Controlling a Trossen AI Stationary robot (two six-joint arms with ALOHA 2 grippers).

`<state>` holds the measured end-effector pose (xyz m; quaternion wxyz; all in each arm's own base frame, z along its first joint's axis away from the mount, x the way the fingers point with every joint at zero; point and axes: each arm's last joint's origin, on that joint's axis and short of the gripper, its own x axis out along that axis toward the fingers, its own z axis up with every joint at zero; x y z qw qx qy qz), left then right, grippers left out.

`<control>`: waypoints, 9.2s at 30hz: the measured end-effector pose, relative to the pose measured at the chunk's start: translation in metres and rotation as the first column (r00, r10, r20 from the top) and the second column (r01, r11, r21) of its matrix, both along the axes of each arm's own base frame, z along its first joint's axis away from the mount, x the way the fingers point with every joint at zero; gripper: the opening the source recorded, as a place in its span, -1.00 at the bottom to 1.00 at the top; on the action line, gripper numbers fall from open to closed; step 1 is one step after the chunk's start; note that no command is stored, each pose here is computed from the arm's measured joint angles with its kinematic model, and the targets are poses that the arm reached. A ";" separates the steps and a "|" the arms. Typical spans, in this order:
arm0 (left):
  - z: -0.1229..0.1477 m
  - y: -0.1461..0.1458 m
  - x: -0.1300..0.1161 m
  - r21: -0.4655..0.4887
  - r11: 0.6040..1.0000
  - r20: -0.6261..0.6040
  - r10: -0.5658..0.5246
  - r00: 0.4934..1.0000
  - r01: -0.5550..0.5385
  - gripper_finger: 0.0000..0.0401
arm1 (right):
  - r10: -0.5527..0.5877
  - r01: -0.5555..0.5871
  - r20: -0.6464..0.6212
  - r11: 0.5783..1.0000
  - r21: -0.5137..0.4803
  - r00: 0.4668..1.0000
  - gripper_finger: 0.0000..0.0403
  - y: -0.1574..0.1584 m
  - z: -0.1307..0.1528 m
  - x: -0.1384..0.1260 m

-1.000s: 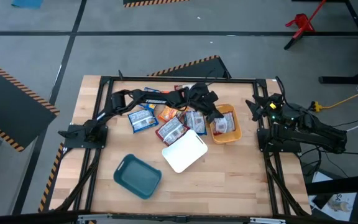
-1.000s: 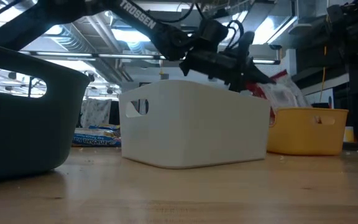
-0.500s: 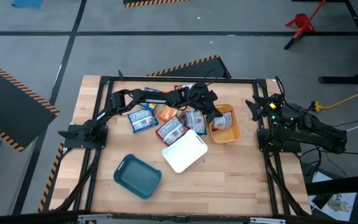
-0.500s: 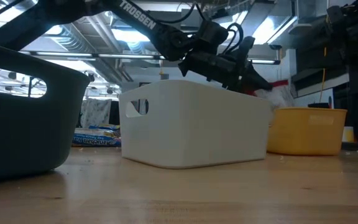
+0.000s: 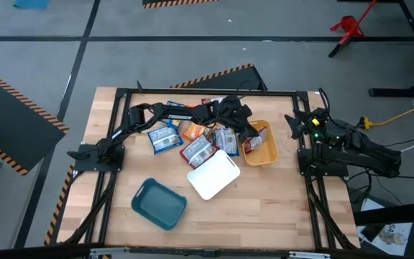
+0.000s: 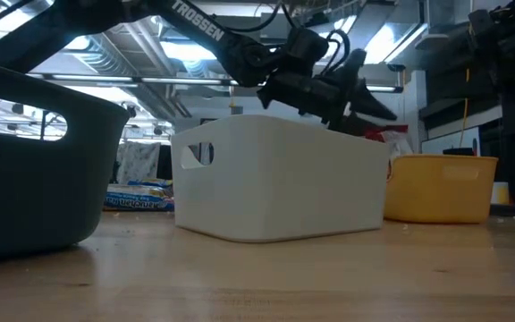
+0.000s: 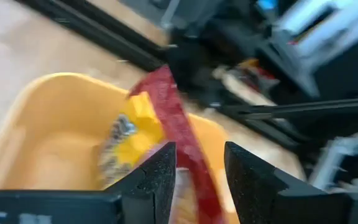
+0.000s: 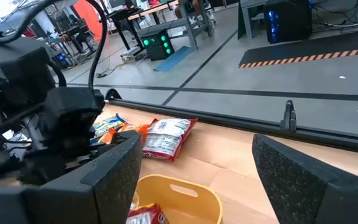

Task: Sort Maruchan noodles
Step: Put the bottom left red noodle pack into the yellow bin, then put the bottom orange noodle pack into the white bin

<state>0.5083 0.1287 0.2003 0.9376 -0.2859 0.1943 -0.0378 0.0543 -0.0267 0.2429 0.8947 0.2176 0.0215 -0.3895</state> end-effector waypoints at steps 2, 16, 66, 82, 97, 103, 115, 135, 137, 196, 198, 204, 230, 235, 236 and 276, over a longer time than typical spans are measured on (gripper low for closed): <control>-0.001 0.007 -0.003 0.039 0.997 -0.029 0.071 0.997 -0.070 -0.35 | 0.000 0.000 0.000 1.000 0.000 1.000 0.46 0.000 0.000 0.000; 0.001 0.044 -0.018 0.041 0.985 -0.079 0.171 0.982 -0.168 -0.36 | 0.014 -0.014 -0.002 1.000 0.004 1.000 0.46 0.000 0.000 0.000; 0.110 0.027 -0.092 0.495 0.845 -0.254 0.362 0.897 -0.201 -0.36 | 0.524 -0.090 -0.730 0.834 0.545 0.439 0.06 -0.021 -0.055 0.163; 0.125 0.033 -0.115 0.515 0.838 -0.306 0.375 0.875 -0.179 -0.36 | 0.554 -0.464 -0.753 0.803 0.373 0.355 -0.53 -0.026 -0.004 0.193; 0.144 0.034 -0.151 0.517 0.847 -0.411 0.372 0.832 -0.124 -0.36 | 0.429 -0.669 -0.903 0.671 0.322 -0.004 0.81 -0.038 -0.024 0.208; 0.144 0.034 -0.153 0.516 0.849 -0.431 0.368 0.824 -0.110 -0.36 | 0.458 -0.664 -0.885 0.637 0.393 -0.085 0.70 -0.041 -0.034 0.207; 0.144 0.034 -0.153 0.529 0.841 -0.431 0.384 0.816 -0.116 -0.36 | 0.529 -0.612 -0.828 0.596 0.520 -0.188 0.09 -0.036 -0.037 0.196; 0.159 0.036 -0.168 0.507 0.856 -0.403 0.335 0.852 -0.097 -0.36 | 0.520 -0.552 -0.854 0.707 0.442 -0.019 -0.36 -0.039 0.007 0.195; 0.168 0.040 -0.176 0.518 0.845 -0.382 0.365 0.849 -0.130 -0.36 | 0.509 -0.551 -0.857 0.737 0.390 0.074 -0.26 -0.043 0.028 0.194; -0.026 0.044 -0.129 0.302 0.785 -0.785 -0.117 0.608 0.541 -0.03 | 0.617 -0.511 -0.722 0.750 0.419 0.313 0.63 -0.052 0.046 0.155; -0.026 0.044 -0.129 0.301 0.784 -0.790 -0.114 0.602 0.543 -0.18 | 0.613 -0.509 -0.725 0.753 0.417 0.313 0.63 -0.052 0.046 0.155; -0.024 0.042 -0.128 0.288 0.811 -0.800 -0.089 0.594 0.509 -0.61 | 0.613 -0.509 -0.725 0.753 0.416 0.314 0.63 -0.052 0.046 0.155; 0.094 0.012 -0.150 0.300 0.917 -0.704 0.027 0.710 0.262 -1.00 | 0.586 -0.547 -0.717 0.765 0.338 0.376 0.63 -0.055 0.051 0.162; 0.130 -0.014 -0.162 0.333 0.917 -0.625 0.041 0.779 0.219 -1.00 | 0.584 -0.552 -0.717 0.766 0.329 0.382 0.63 -0.055 0.051 0.163; 0.136 -0.020 -0.164 0.340 0.915 -0.609 0.038 0.792 0.217 -1.00 | 0.583 -0.553 -0.716 0.766 0.328 0.383 0.63 -0.055 0.051 0.163; 0.039 -0.180 -0.078 0.263 0.762 -0.638 -0.323 0.699 0.592 -1.00 | 0.604 -0.526 -0.706 0.762 0.377 0.369 0.63 -0.053 0.049 0.160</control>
